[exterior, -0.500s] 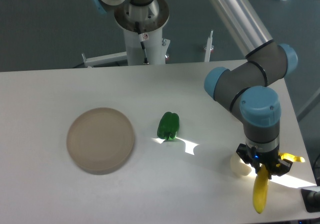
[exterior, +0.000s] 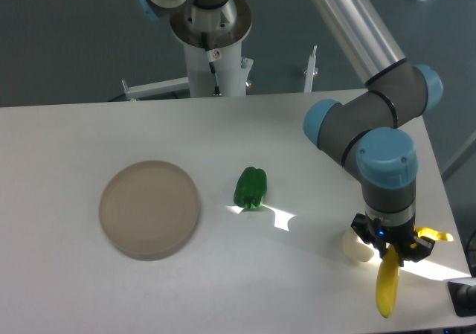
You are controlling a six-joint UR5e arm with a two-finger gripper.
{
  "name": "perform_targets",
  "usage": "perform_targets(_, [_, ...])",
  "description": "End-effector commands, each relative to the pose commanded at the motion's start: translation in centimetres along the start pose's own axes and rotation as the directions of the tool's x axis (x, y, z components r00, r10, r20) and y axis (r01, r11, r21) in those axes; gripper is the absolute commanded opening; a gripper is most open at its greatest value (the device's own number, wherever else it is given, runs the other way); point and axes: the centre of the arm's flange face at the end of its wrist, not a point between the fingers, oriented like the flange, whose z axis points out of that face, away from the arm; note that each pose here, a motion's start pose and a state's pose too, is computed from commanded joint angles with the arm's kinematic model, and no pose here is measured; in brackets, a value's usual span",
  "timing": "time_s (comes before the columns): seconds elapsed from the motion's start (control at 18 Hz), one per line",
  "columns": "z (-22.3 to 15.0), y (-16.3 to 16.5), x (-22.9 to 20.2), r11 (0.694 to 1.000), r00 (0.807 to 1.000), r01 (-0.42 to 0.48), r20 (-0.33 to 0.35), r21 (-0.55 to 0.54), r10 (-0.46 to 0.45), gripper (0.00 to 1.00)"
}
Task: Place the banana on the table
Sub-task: 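Hold the yellow banana in the gripper, lifted above the table, then carry the held banana toward the green pepper, away from the pear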
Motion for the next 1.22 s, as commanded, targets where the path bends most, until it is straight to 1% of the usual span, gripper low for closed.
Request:
perform_targets(0.28, [0.1,0.0,0.3,1.000,1.000,-0.001,-0.006,-0.002,0.001,0.32])
perform_targets(0.39, [-0.9,0.0,0.3,1.000,1.000,-0.005,0.004,0.003,0.005,0.32])
perform_targets(0.5, [-2.1,0.9,1.0,1.000,1.000,-0.011,-0.001,0.001,0.011,0.32])
perform_targets(0.72, [-3.2,2.3,2.3,0.999,0.999,-0.040,-0.017,-0.009,0.040,0.32])
perform_targets(0.83, [-3.7,3.1,3.8,0.999,0.998,-0.047,-0.031,-0.019,0.046,0.32])
perform_targets(1.06, [-4.9,5.9,6.6,0.989,0.988,-0.146,-0.061,-0.036,0.144,0.32])
perform_targets(1.22, [-5.0,5.5,8.1,0.987,0.986,-0.155,-0.076,-0.043,0.151,0.32])
